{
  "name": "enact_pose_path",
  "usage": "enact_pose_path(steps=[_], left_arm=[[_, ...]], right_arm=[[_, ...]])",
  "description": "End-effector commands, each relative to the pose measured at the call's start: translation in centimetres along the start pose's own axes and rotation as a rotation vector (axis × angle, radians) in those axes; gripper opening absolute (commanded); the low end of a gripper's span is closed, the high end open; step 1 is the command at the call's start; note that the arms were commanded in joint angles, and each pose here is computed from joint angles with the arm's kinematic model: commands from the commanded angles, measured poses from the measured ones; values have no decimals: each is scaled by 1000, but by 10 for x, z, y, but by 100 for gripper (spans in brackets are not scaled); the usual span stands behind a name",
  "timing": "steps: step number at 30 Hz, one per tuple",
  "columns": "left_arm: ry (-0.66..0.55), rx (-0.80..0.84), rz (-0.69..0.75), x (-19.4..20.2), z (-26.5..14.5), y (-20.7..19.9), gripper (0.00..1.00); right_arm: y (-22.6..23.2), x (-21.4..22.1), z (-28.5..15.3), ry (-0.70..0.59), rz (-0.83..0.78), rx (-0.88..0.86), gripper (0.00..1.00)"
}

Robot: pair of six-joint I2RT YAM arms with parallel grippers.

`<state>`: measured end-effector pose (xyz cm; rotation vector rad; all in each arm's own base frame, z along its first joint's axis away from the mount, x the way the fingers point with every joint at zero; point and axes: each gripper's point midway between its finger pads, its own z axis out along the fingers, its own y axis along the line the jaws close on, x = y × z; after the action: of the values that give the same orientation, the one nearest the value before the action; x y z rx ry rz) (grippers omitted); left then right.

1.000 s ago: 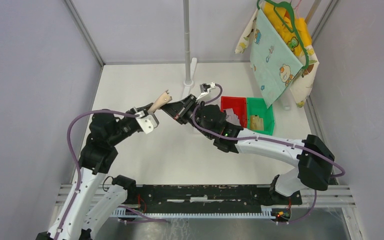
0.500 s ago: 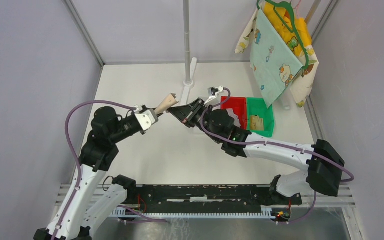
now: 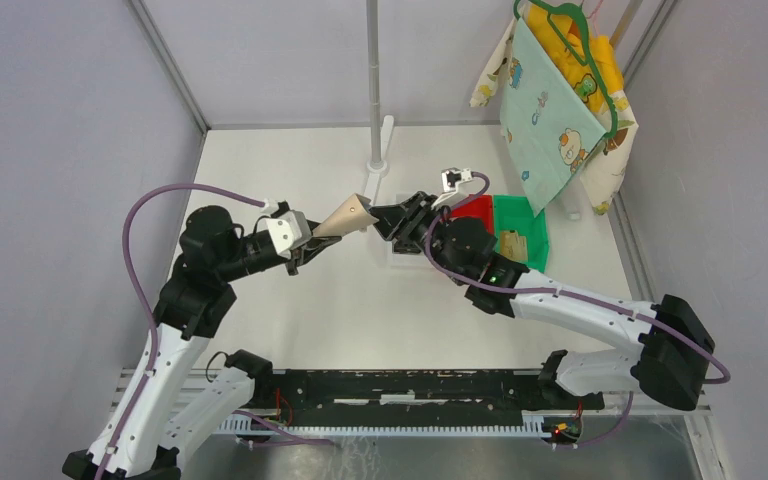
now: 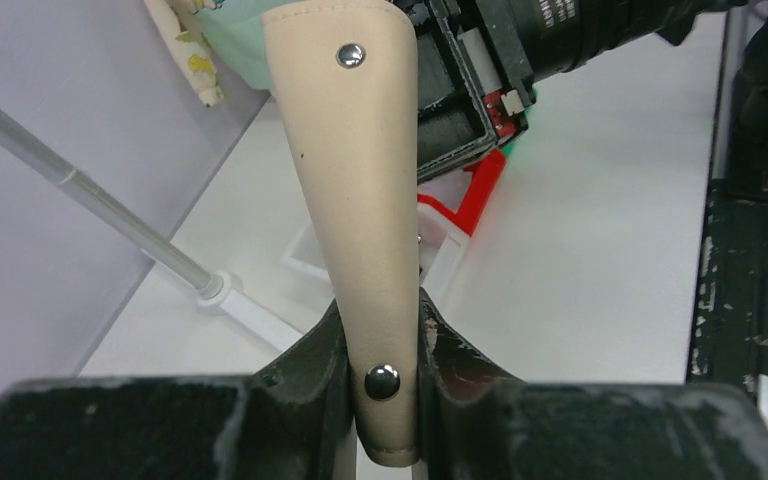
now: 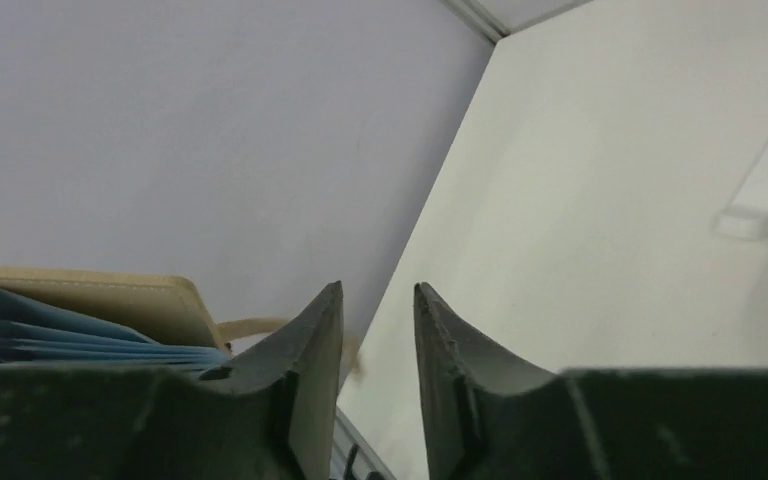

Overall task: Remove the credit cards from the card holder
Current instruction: Open the card holder.

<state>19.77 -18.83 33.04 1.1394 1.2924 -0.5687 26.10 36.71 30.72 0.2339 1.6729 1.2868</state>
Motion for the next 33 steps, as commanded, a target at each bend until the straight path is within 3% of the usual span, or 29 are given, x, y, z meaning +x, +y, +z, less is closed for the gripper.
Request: enact_pose_path(steps=[1,4,9,11,16,20,25,33], left_arm=[[-137,94,-103,-55,-2,-11,2],[-147,199,-236,-65,2,-23,2],[-174,296,-367,-83,4,-32,2],[-173,307,-379,-86,4,-33,2],[-169,330,-395,-88,1,-37,2],[-170,321,-388,-85,3,-35,2],[-165,320,-369,-83,4,-35,2],[-146,317,-358,-77,4,-34,2]], right_arm=[[24,-28,-19,8,-220,-230,50],[51,-15,-36,124,-307,-459,68],[67,-6,-62,237,-434,-635,76],[64,-12,-66,250,-492,-618,79],[35,-48,-66,226,-677,-377,82],[34,-70,-71,203,-694,-300,84],[71,-64,-90,198,-622,-493,86],[101,-61,-106,198,-527,-648,87]])
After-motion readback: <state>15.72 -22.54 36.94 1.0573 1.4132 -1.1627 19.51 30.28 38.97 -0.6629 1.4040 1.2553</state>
